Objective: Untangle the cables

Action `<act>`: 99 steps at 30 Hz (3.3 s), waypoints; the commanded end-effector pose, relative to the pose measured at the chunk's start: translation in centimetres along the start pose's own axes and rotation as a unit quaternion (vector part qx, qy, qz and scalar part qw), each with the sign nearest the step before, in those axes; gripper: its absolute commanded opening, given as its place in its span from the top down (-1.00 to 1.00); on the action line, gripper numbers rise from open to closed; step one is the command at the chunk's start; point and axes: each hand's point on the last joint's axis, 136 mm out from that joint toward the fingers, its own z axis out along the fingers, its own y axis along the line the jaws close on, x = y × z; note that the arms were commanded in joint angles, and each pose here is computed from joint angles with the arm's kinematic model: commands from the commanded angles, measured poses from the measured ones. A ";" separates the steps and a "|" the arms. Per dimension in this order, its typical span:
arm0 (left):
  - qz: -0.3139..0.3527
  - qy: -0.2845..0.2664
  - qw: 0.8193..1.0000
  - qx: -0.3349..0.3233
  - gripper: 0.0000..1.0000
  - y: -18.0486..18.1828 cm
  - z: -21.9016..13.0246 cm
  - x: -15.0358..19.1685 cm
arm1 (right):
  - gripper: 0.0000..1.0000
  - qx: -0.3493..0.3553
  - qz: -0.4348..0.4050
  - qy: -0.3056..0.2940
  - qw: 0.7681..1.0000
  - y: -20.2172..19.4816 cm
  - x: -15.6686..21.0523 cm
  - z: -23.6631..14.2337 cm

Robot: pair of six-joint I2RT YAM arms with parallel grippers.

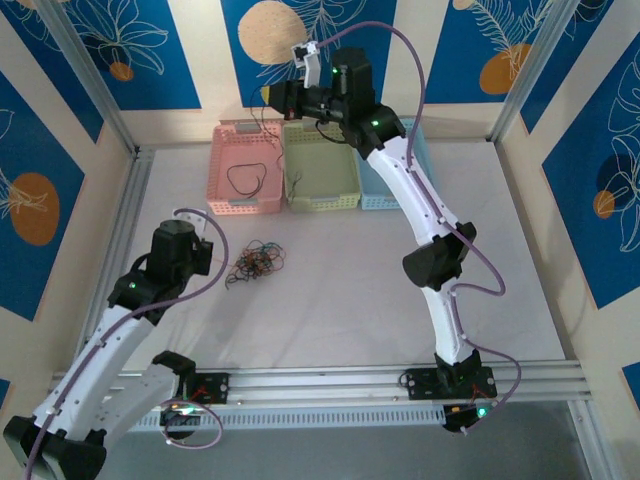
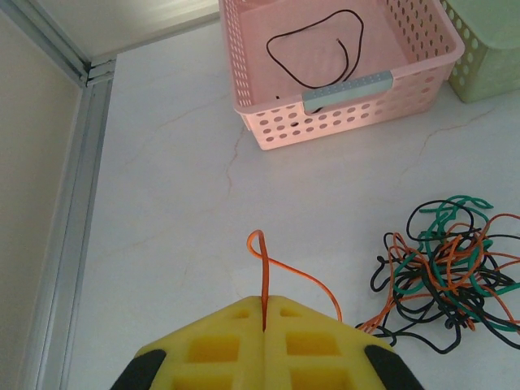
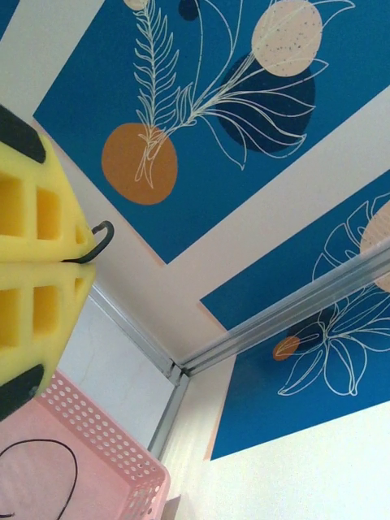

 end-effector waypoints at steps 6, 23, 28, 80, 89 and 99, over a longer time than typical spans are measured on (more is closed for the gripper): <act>0.001 -0.005 1.000 0.006 1.00 -0.1 0.1 0.1 | 1.00 -0.024 -0.044 -0.045 0.998 -0.6 -1.2 2.0; -0.004 -0.007 0.999 0.035 1.00 -1.0 0.0 -0.1 | 1.00 0.044 0.088 -0.004 0.995 -16.5 11.7 11.7; -0.004 -0.008 0.999 0.039 1.00 -1.1 -0.1 -0.1 | 1.00 0.062 0.117 0.035 0.991 -18.0 14.5 11.9; 0.001 0.007 0.998 0.066 1.00 -2.3 0.7 0.3 | 1.00 -0.074 0.054 -0.223 0.971 -7.0 -3.7 6.2; 0.002 0.010 0.998 0.066 1.00 -2.3 0.8 0.4 | 1.00 -0.122 0.016 -0.258 0.958 -0.1 -9.0 1.4; 0.001 0.010 0.998 0.068 1.00 -2.4 0.8 0.4 | 1.00 -0.085 0.002 -0.266 0.960 -2.7 -7.5 3.3</act>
